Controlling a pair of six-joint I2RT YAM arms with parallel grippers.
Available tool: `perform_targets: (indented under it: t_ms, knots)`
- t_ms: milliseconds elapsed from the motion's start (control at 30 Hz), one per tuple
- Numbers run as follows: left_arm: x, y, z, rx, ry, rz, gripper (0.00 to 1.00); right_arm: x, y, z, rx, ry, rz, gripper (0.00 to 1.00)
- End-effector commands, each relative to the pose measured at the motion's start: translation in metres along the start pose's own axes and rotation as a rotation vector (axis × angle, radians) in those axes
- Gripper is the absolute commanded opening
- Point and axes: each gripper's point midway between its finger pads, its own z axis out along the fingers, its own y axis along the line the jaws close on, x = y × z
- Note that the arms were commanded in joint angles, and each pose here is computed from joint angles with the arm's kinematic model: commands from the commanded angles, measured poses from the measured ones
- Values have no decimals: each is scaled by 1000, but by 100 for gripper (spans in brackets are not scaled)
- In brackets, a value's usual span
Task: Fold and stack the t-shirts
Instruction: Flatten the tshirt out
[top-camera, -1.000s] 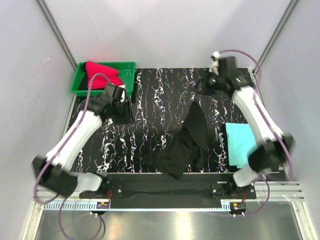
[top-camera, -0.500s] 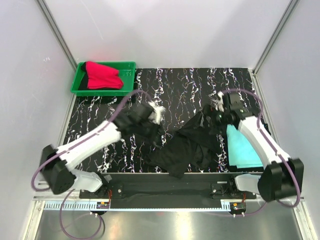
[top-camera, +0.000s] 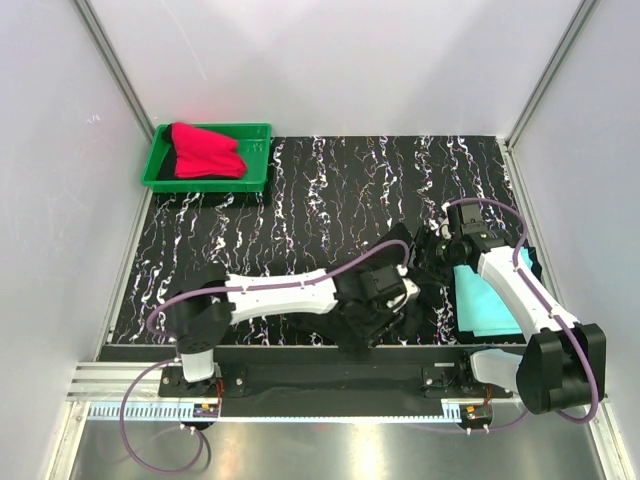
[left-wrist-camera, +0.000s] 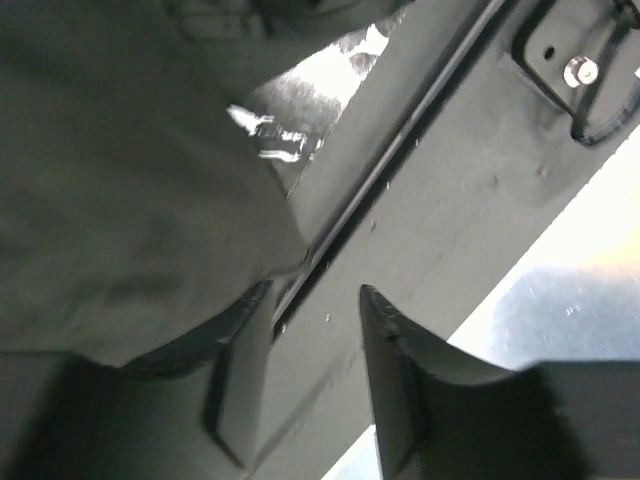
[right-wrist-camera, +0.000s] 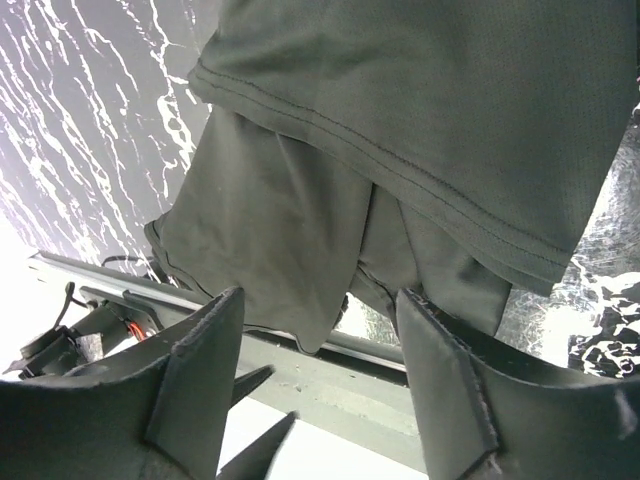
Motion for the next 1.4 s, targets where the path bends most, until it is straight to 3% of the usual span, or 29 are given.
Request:
perform_targets:
  t_ms: [0, 100, 267, 467, 567, 667, 767, 933, 1033, 1133, 1200, 1233, 1367]
  knots:
    - [-17, -5, 14, -20, -32, 31, 48, -14, 10, -7, -18, -49, -2, 71]
    - [-13, -6, 32, -30, -5, 26, 51, -10, -1, -12, 34, -76, 4, 72]
    - [-2, 15, 50, -128, 17, -4, 36, 7, -13, -20, 61, -77, -10, 73]
    - [17, 27, 70, -167, 67, -28, 37, 12, -13, -22, 54, -75, 17, 73]
    - [18, 39, 75, -219, 52, -26, 25, 7, -10, -26, 52, -105, 35, 73]
    - [17, 49, 76, -271, 37, -16, 4, 5, -9, -27, 49, -115, 35, 73]
    - [8, 57, 55, -320, -15, -18, 0, 4, -9, -24, 50, -100, 34, 73]
    - [-9, 54, -39, -278, -174, -71, 0, -2, 1, -7, 19, -6, -33, 73]
    - [-6, 56, -79, -236, -243, -117, 0, -19, 8, 6, 32, 19, -49, 63]
    - [0, 65, -92, -206, -262, -165, 0, -35, 37, 15, 23, 8, -119, 58]
    - [3, 81, -100, -213, -280, -217, 0, -35, 54, 25, 29, 25, -175, 61]
    - [3, 90, -103, -215, -282, -244, 0, -45, 64, 25, 29, 1, -191, 69]
    - [0, 104, -111, -220, -300, -274, 0, -49, 76, 48, 43, 59, -267, 85]
